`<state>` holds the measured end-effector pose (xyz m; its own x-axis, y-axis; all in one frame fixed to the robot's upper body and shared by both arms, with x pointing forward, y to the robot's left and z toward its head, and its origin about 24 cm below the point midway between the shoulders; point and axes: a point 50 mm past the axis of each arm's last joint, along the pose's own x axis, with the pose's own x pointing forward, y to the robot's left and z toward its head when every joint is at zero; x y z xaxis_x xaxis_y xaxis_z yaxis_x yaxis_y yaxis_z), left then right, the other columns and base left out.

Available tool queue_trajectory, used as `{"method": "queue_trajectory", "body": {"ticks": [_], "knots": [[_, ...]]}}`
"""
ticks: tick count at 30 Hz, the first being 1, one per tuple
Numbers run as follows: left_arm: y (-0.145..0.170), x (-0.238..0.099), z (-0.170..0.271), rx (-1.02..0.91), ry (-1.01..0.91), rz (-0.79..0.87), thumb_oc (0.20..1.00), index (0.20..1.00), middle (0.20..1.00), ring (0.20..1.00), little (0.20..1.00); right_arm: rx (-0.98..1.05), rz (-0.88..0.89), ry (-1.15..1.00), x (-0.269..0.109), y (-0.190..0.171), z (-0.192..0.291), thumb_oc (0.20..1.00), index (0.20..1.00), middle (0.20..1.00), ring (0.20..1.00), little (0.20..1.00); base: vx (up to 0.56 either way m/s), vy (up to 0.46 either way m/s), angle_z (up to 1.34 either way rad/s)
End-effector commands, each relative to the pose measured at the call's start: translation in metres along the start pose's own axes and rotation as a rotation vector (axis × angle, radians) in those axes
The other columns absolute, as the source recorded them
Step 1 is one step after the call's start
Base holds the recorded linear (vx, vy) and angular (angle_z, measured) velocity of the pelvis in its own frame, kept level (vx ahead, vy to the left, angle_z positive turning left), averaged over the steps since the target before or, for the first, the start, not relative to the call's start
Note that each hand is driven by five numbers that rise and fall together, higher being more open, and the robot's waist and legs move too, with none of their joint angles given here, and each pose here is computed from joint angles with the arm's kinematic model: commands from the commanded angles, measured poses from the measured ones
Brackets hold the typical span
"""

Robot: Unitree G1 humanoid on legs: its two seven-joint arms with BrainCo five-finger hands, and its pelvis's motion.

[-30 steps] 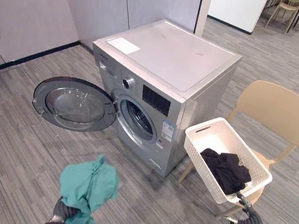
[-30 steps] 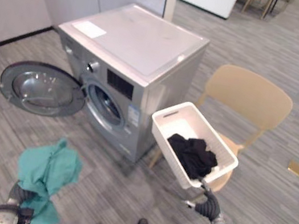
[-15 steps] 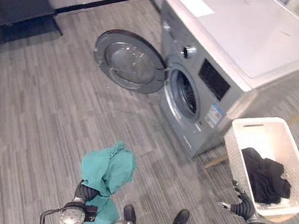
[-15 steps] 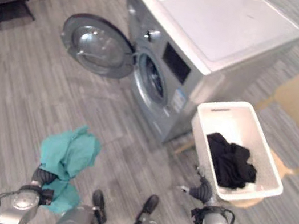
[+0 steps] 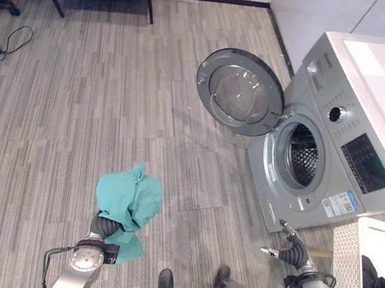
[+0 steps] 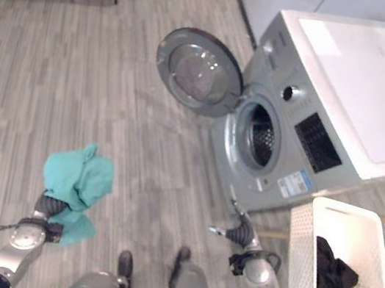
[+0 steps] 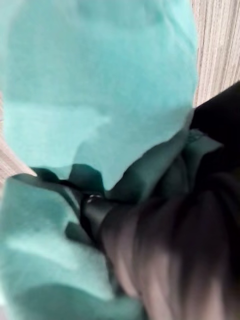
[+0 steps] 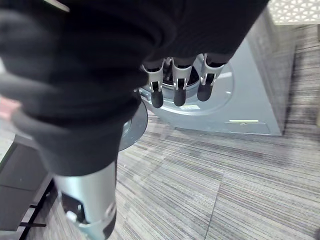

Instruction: Grab the laundry basket,head to the washer,open it,put in the laundry and shut it.

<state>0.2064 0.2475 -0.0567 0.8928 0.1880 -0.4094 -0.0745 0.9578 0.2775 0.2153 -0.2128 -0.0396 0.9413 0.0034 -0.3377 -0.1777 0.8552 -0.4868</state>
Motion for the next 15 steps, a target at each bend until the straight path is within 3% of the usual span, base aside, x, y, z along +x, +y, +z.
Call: {"method": "queue_trajectory", "body": {"ticks": [1, 11, 15], "knots": [[-0.002, -0.003, 0.018, 0.019, -0.115, -0.014, 0.200, 0.200, 0.200, 0.200, 0.200, -0.023, -0.017, -0.003, -0.003, -0.007, -0.003, 1.000, 1.000, 1.000, 1.000, 1.000, 0.28, -0.009, 1.10], [-0.023, -0.006, 0.015, 0.039, -0.115, -0.109, 0.200, 0.200, 0.200, 0.200, 0.200, -0.016, -0.007, 0.064, -0.016, -0.012, -0.024, 1.000, 1.000, 1.000, 1.000, 1.000, 0.32, -0.131, 0.81], [-0.022, -0.006, 0.015, 0.062, -0.108, -0.119, 0.200, 0.200, 0.200, 0.200, 0.200, -0.027, -0.025, 0.068, -0.013, -0.017, -0.023, 1.000, 1.000, 1.000, 1.000, 1.000, 0.30, -0.002, -0.90]]}}
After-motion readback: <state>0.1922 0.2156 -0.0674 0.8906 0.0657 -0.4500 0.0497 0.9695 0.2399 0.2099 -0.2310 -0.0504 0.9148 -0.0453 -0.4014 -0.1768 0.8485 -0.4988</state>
